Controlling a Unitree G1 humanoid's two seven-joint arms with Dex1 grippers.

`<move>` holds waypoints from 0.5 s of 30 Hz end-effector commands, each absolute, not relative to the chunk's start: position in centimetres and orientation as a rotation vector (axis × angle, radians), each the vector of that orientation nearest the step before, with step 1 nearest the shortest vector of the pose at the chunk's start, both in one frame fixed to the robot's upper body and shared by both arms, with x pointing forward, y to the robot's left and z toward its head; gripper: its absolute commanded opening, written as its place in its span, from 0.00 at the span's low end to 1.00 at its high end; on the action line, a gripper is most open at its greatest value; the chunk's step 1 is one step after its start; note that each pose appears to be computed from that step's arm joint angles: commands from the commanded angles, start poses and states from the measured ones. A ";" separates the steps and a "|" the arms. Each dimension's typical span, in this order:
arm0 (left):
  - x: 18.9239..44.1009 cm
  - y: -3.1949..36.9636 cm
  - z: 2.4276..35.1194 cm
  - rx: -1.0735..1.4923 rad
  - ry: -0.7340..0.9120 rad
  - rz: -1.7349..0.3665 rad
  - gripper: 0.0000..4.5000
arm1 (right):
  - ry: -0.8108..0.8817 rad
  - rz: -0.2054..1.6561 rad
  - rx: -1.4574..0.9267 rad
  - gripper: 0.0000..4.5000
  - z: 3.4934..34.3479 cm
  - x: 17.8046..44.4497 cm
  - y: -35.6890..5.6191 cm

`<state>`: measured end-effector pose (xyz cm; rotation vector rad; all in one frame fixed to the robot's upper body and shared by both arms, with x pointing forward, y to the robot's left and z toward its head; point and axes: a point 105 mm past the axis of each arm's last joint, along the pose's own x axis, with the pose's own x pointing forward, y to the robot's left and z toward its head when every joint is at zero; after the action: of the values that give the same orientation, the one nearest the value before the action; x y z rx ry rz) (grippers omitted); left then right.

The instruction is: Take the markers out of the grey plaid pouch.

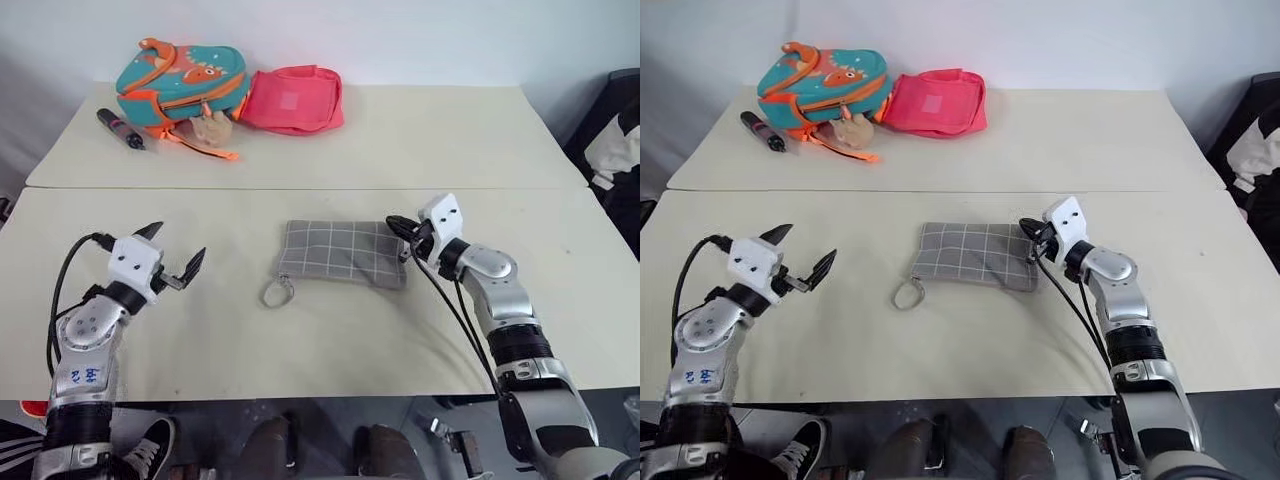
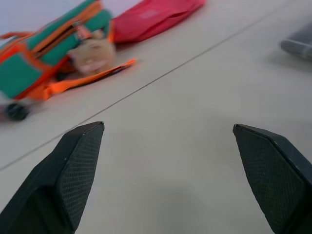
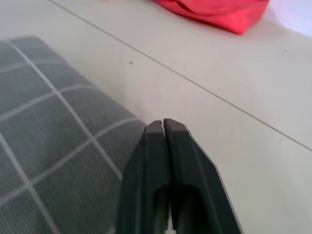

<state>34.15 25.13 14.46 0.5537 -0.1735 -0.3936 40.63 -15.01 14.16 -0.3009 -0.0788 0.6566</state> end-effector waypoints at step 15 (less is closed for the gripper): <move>38.2 15.1 12.9 0.939 -0.340 -0.818 1.00 | -0.057 0.694 -0.405 0.01 13.0 39.9 -14.2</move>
<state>38.16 16.05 13.18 0.9213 -0.3267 -0.7751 39.96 -14.70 12.22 -0.4026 -0.0267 0.6854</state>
